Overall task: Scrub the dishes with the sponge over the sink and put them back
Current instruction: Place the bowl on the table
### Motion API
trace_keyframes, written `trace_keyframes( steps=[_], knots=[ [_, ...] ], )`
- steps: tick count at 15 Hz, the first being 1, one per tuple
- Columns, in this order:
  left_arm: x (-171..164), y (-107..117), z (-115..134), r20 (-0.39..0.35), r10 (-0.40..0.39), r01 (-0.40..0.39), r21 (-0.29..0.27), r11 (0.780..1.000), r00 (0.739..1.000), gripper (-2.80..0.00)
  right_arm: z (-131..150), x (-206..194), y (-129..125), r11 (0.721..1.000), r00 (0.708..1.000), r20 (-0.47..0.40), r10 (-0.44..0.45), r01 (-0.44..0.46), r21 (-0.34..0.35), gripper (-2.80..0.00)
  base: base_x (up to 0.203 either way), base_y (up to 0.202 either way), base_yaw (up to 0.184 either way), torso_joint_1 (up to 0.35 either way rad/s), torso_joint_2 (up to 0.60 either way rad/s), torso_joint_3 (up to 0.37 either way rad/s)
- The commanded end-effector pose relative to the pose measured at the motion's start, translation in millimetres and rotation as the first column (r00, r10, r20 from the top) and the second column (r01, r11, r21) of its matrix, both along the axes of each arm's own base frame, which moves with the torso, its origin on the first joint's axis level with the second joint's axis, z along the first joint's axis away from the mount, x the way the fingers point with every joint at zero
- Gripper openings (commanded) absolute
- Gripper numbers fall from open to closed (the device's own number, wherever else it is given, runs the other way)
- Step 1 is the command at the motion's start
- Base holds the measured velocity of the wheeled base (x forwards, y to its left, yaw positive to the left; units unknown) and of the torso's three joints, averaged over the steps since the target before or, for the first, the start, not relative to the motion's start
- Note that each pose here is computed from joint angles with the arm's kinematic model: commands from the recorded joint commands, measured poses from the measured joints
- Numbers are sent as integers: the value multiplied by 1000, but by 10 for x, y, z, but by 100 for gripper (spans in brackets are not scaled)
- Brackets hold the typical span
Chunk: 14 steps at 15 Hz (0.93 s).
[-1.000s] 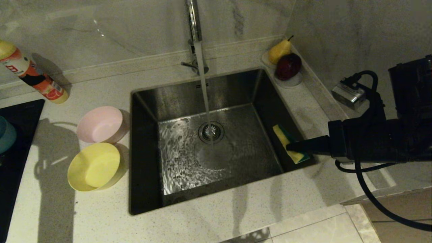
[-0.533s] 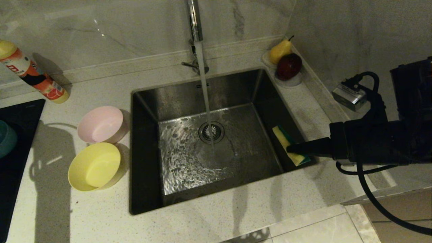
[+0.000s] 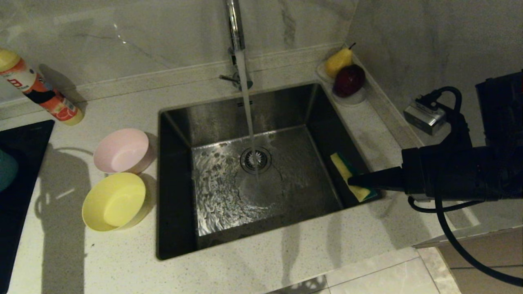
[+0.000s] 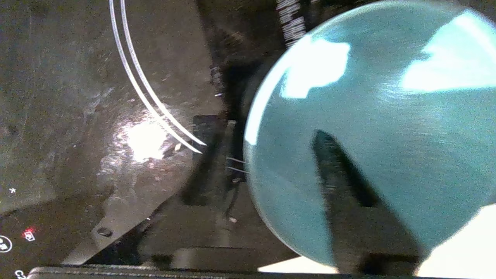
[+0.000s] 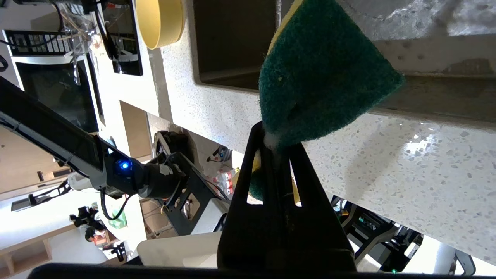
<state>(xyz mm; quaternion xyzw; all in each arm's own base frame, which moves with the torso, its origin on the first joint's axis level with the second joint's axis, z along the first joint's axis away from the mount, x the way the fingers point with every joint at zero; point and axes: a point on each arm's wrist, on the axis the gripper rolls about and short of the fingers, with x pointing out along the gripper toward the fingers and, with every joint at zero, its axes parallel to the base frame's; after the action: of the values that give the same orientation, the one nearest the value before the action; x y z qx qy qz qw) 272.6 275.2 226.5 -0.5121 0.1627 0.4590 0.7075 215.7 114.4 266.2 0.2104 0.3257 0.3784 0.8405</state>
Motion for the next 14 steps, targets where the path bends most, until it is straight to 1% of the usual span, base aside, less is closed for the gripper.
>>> trace_keyframes(
  steps=[1, 2, 4, 7, 9, 10, 11, 12, 13, 14],
  knots=[
    [-60, -53, 183, 39, 4, -6, 31, 1000, 999, 0, 16, -18, -7, 1000, 1000, 3, 2, -2, 5, -280, 0, 0, 0, 0, 0, 0],
    [-114, -95, 290, 60, 6, -9, 51, 999, 998, 0, 31, -33, -14, 1000, 1000, 9, 2, -2, 8, -280, 0, 0, 0, 0, 0, 0],
    [-270, -248, 597, 120, 1, -15, 113, 993, 993, 0, 40, -42, -18, 1000, 1000, 12, 2, -2, 10, -280, 0, 0, 0, 0, 0, 0],
    [-568, -551, 1124, 228, -22, -32, 231, 972, 973, 0, 39, -41, -18, 1000, 1000, 12, 2, -2, 9, -280, 0, 0, 0, 0, 0, 0],
    [-750, -739, 1385, 267, -42, -38, 287, 957, 963, 0, 22, -23, -10, 1000, 1000, 5, 1, -1, 6, -280, 0, 0, 0, 0, 0, 0],
    [-838, -834, 1488, 257, -58, -23, 300, 954, 965, -280, 25, -27, -11, 1000, 1000, 6, 0, 0, 7, -280, 0, 0, 0, 0, 0, 0],
    [-910, -934, 1573, 247, -101, 18, 318, 948, 964, -280, 33, -30, -13, 1000, 1000, 9, 1, -1, 8, -280, 0, 0, 0, 0, 0, 0],
    [-963, -1063, 1643, 248, -193, 101, 341, 935, 949, -280, 41, -34, -15, 1000, 1000, 12, 1, -1, 9, -280, 0, 0, 0, 0, 0, 0],
    [-1006, -1214, 1701, 244, -301, 198, 372, 907, 922, -280, 48, -31, -14, 1000, 1000, 14, 1, -1, 10, -280, 0, 0, 0, 0, 0, 0],
    [-1009, -1349, 1714, 225, -382, 276, 391, 878, 896, -280, 43, -21, -9, 1000, 1000, 12, 1, -1, 9, -280, 0, 0, 0, 0, 0, 0]
  ],
)
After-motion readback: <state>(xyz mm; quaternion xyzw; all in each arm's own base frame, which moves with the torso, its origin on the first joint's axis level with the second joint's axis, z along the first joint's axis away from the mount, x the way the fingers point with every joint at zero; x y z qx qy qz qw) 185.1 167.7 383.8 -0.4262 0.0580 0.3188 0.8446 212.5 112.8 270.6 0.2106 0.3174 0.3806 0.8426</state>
